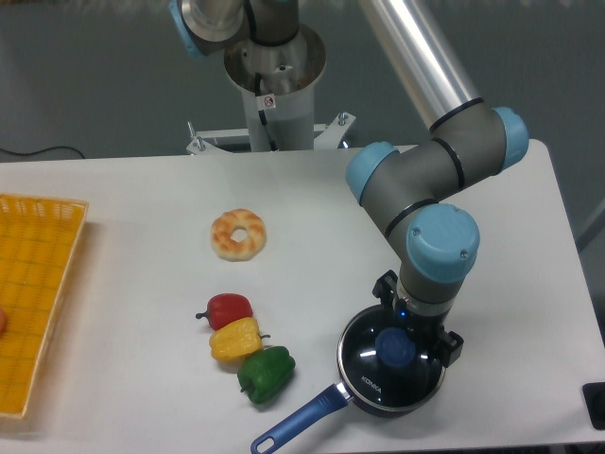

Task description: Open the lid

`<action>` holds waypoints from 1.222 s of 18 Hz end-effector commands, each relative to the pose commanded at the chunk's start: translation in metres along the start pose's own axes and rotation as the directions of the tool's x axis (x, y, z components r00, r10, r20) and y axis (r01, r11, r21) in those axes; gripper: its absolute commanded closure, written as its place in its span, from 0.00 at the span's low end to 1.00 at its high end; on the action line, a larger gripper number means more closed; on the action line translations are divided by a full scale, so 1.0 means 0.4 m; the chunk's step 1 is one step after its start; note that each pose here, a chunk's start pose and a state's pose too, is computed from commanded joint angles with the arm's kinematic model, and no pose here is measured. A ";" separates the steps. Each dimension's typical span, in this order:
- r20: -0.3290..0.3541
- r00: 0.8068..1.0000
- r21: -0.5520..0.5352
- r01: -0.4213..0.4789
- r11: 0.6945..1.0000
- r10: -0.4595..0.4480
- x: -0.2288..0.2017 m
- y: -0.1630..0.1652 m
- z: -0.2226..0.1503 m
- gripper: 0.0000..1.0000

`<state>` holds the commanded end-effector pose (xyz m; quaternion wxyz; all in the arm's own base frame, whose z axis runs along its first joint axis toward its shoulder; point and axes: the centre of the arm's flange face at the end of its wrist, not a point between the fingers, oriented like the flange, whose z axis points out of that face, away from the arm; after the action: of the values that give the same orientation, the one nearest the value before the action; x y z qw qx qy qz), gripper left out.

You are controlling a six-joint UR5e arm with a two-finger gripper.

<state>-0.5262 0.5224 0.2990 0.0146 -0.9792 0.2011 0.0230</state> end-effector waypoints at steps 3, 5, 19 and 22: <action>-0.002 1.000 0.000 -0.005 1.000 0.005 0.002 -0.008 0.005 0.00; 0.000 1.000 0.002 -0.005 1.000 0.005 0.001 -0.009 0.003 0.00; 0.003 1.000 -0.015 -0.028 1.000 0.028 0.000 -0.047 0.023 0.00; 0.002 1.000 -0.020 -0.028 0.999 0.028 0.000 -0.049 0.026 0.00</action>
<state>-0.5187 0.5407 0.2890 0.0048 -0.9764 0.2144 0.0263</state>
